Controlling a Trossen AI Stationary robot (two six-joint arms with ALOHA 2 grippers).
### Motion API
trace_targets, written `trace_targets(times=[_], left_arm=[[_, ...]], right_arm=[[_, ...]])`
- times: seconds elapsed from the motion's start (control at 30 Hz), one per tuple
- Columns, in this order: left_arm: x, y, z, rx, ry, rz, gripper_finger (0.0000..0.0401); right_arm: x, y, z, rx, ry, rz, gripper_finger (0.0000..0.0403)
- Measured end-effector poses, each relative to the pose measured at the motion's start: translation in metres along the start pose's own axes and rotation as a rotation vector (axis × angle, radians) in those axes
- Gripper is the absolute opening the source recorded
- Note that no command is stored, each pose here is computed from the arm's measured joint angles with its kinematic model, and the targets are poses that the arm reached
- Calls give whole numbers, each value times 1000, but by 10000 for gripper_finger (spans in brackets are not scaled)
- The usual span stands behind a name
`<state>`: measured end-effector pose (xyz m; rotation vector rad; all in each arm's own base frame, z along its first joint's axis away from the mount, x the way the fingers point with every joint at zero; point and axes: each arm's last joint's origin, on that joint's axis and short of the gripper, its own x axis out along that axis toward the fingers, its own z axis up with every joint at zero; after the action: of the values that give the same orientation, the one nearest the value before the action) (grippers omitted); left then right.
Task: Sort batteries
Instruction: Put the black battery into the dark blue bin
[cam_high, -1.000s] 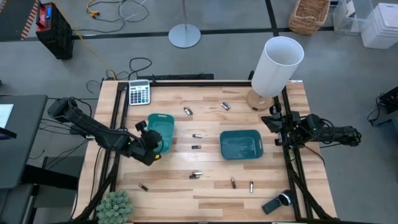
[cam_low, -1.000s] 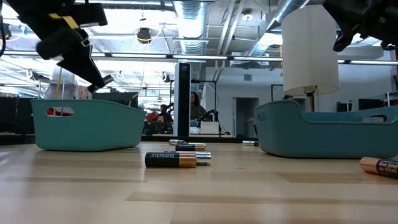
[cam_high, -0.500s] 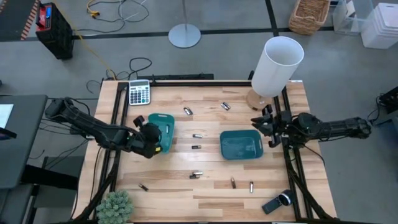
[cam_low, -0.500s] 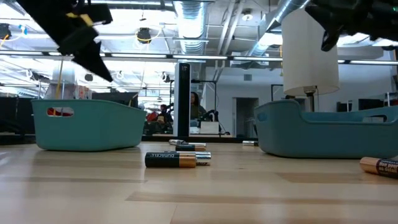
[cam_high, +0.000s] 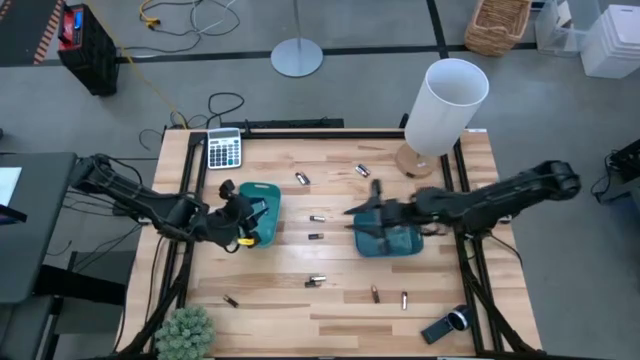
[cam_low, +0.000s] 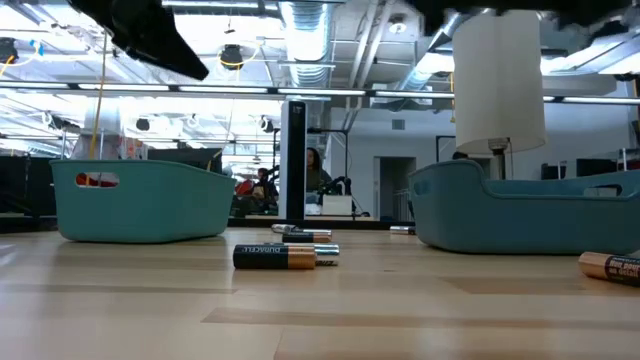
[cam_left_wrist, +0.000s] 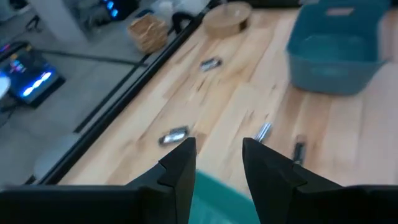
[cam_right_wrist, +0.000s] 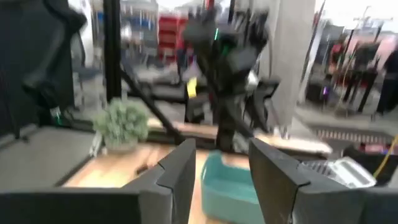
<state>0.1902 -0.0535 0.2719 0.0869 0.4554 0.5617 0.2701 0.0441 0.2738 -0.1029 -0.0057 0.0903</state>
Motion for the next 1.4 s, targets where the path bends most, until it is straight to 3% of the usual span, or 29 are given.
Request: trace_targets(times=[0.13,0.33,0.67,1.03,1.4], left_arm=[[-3,-1,-9,-10,-77,-72,128],[-3,9,-43,-57,-159,-152,128],[-11,21,-71,-165,-285,-253,128],[-12,25,-80,-176,-322,-267,128],[-12,24,-80,-180,-318,-271,128]], right_arm=[[42,2,-3,-10,196,14,157],[90,4,-12,-29,453,34,171],[144,-5,-61,32,732,-7,174],[171,-4,-105,26,1036,-24,173],[168,-18,-111,17,1102,-74,173]])
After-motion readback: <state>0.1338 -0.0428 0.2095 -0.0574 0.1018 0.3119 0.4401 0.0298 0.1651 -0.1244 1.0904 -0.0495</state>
